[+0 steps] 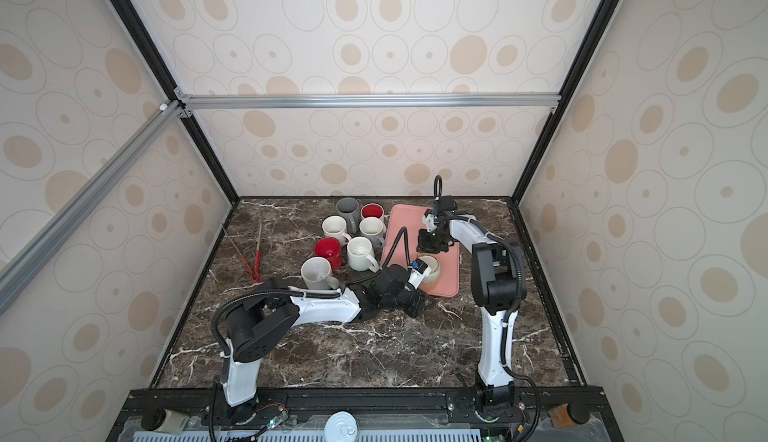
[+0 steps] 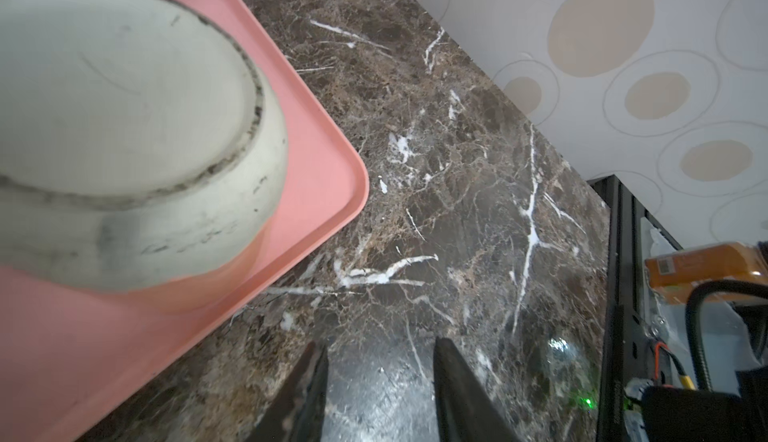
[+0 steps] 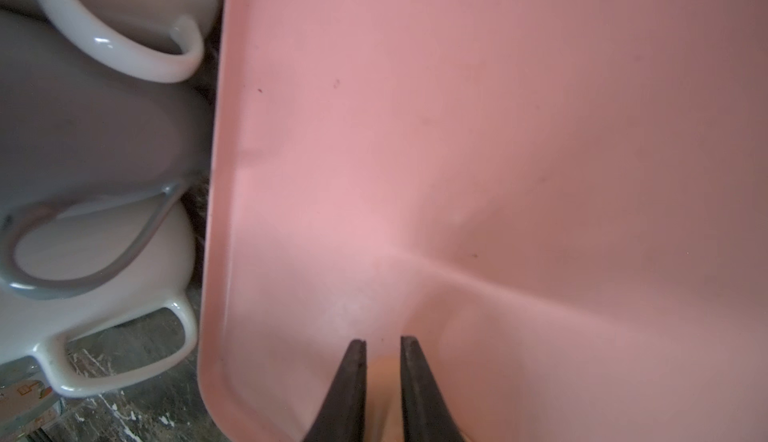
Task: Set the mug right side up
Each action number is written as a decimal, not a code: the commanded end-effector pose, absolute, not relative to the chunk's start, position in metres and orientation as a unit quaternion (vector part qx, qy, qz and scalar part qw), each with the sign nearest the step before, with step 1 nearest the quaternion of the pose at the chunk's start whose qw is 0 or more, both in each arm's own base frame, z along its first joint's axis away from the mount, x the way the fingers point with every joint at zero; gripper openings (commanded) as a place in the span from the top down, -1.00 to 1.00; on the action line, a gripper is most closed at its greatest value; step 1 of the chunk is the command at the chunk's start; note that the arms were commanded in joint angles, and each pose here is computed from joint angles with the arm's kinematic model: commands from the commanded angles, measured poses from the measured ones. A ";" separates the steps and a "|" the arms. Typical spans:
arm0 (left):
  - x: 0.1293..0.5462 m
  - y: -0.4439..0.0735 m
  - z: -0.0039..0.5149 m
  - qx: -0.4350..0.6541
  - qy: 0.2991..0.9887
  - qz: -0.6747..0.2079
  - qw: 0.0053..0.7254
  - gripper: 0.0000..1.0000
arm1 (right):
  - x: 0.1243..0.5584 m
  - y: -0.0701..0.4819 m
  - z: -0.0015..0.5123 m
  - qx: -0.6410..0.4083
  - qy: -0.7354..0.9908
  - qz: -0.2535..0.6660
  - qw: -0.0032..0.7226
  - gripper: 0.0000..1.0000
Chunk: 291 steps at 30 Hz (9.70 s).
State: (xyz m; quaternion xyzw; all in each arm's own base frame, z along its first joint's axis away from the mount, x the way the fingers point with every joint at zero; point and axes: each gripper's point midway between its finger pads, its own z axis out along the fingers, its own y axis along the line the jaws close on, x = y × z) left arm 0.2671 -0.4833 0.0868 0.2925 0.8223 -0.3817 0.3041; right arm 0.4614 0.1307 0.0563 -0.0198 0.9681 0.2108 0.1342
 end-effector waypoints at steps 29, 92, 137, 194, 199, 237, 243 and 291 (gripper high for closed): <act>0.324 -0.426 0.136 0.218 0.829 -0.333 0.393 0.13 | 0.378 0.075 0.037 0.075 0.978 0.180 0.074 0.65; 0.378 -0.418 0.108 0.159 0.873 -0.305 0.346 0.03 | 0.326 0.140 0.042 0.083 0.950 0.276 0.119 0.76; 0.378 -0.431 0.100 0.179 0.906 -0.147 0.354 1.00 | 0.282 0.116 0.096 0.116 0.933 0.265 0.213 0.47; 0.313 -0.349 0.387 0.057 0.515 -0.751 0.408 1.00 | 0.328 0.224 0.345 -0.002 0.636 0.662 0.398 0.18; 0.312 -0.352 0.383 0.062 0.519 -0.753 0.400 1.00 | 0.327 0.232 0.349 -0.010 0.627 0.676 0.386 0.58; 0.318 -0.149 0.286 0.003 0.775 -0.303 0.555 -0.12 | 0.279 0.249 0.261 -0.191 0.826 0.331 0.414 1.00; 0.315 -0.076 0.273 -0.052 0.799 -0.177 0.573 -0.21 | 0.260 0.274 0.207 -0.274 0.853 0.235 0.377 1.00; 0.316 0.002 0.238 -0.108 0.821 -0.044 0.558 -0.83 | 0.296 0.287 0.177 -0.274 0.892 0.044 0.358 -0.10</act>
